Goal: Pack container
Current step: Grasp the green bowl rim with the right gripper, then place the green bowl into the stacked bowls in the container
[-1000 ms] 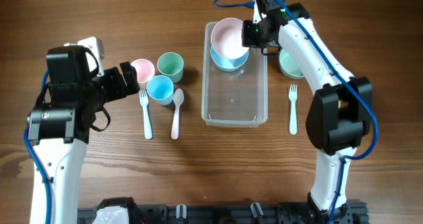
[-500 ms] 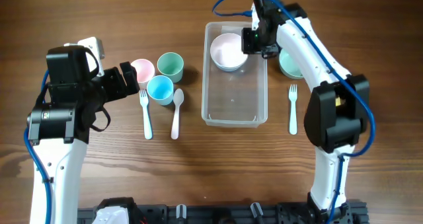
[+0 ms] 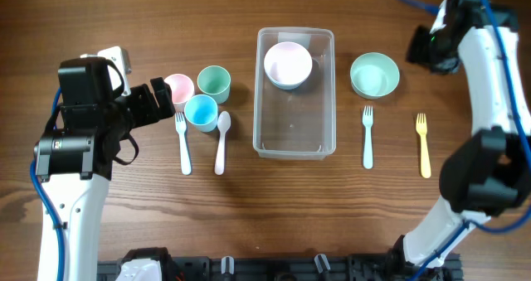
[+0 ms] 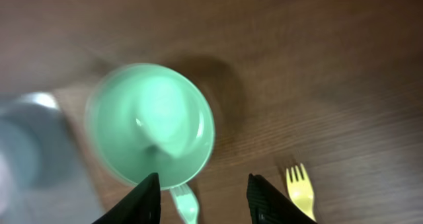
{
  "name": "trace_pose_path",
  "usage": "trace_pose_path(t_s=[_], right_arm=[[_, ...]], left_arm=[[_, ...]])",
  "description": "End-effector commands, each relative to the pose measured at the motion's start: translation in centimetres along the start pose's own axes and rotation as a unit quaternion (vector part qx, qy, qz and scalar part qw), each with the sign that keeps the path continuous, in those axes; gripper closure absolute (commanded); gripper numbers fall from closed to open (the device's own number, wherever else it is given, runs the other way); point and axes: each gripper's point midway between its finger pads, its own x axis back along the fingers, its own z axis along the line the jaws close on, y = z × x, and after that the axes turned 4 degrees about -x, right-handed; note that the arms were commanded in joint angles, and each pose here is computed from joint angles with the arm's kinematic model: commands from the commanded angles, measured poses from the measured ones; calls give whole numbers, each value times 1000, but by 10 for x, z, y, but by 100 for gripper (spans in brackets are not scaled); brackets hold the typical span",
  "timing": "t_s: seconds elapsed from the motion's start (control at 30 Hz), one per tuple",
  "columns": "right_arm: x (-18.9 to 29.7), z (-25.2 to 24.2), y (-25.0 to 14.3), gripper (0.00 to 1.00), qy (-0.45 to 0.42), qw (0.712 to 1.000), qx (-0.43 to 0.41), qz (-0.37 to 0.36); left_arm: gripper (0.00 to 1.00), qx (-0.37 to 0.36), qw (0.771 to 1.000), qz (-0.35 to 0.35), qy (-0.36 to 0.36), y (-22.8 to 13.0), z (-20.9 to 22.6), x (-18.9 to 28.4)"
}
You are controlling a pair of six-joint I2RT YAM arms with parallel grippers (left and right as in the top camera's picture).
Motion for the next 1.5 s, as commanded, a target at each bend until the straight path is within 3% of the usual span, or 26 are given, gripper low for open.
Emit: trace_pose_path(t_s=[0.0,0.1,0.2,0.37,0.4,0.47,0.57,0.67,0.77,0.9,0.97,1.27,1.47], right_arm=[[-50,-6,-19,56,-15,999,-4,48],[-77,2,-27,57,3,997,24,76],[-87,3,-31,68,2,996,24,87],[-103,-1,-44,68,-5,995,9,102],[-109,-3,-49,71,-6,994,4,105],[-112,-3,-49,87,-5,995,3,101],[-103,-2,-36,96,-6,997,14,80],[-65,9,-14,96,8,999,21,33],[23,54,2,96,53,994,65,-67],[121,152,-35,95,126,953,226,-155],[129,192,-52,95,145,938,270,-165],[-20,237,-60,94,160,946,276,-56],[-57,230,-62,94,144,952,269,-31]], left_arm=[[0,-7,1000,-9,4,7,2,3],[0,-7,1000,-9,4,7,2,3],[0,-7,1000,-9,4,7,2,3],[0,-7,1000,-9,4,7,2,3],[0,-7,1000,-9,4,7,2,3],[0,-7,1000,-9,4,7,2,3],[0,-7,1000,-9,4,7,2,3],[0,-7,1000,-9,4,7,2,3],[0,-7,1000,-9,4,7,2,3],[0,-7,1000,-9,4,7,2,3],[0,-7,1000,-9,4,7,2,3],[0,-7,1000,-9,4,7,2,3],[0,-7,1000,-9,4,7,2,3]])
